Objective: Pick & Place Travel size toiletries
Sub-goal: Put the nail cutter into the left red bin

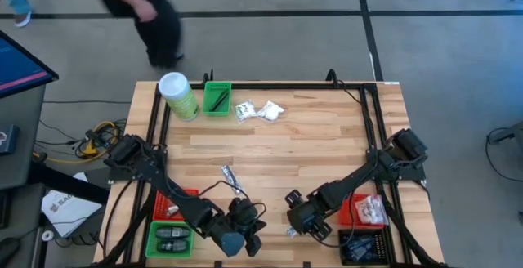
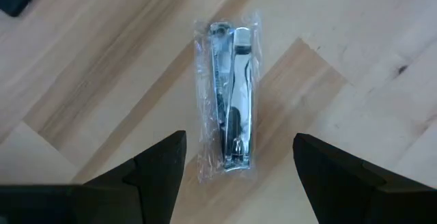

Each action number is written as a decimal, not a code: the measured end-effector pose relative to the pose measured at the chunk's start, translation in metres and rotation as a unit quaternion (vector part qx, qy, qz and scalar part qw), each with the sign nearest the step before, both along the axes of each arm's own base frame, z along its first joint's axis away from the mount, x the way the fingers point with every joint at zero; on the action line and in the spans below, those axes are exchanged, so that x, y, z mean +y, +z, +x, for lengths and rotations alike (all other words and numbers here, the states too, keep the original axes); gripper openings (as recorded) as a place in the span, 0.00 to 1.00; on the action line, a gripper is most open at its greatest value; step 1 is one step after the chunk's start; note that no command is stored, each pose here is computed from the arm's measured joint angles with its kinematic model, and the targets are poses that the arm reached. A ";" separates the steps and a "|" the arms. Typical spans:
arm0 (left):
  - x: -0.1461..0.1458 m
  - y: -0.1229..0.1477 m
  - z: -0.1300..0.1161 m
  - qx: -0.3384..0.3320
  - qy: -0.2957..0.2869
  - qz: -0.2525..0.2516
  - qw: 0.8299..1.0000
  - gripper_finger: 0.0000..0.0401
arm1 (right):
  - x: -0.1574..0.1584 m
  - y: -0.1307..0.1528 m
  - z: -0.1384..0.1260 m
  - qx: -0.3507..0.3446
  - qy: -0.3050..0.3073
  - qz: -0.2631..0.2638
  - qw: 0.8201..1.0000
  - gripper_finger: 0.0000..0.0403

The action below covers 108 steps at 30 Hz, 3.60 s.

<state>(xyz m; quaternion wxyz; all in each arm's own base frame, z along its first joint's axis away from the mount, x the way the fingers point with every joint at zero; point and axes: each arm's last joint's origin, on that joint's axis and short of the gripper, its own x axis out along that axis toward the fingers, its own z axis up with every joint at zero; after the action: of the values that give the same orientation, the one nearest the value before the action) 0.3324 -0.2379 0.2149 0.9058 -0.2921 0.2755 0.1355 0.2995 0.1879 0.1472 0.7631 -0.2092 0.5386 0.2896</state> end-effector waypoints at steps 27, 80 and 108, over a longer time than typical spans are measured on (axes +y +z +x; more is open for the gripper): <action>0.005 -0.001 0.003 0.002 0.012 0.001 1.000 0.00 | -0.001 -0.020 0.005 0.013 -0.020 -0.006 1.000 0.60; 0.046 0.102 -0.051 -0.078 0.059 0.077 0.992 0.00 | -0.102 0.261 -0.013 -0.189 -0.337 0.264 0.884 0.10; 0.163 0.211 -0.016 -0.371 0.073 0.213 0.901 0.56 | -0.165 0.342 -0.035 -0.345 -0.307 0.379 0.802 0.11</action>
<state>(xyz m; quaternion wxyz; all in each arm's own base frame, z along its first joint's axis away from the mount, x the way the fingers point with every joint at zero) 0.3167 -0.0745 0.4258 0.9704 -0.1409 -0.1384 0.1388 0.2642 0.0231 0.4891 0.9658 0.1869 0.1234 0.1304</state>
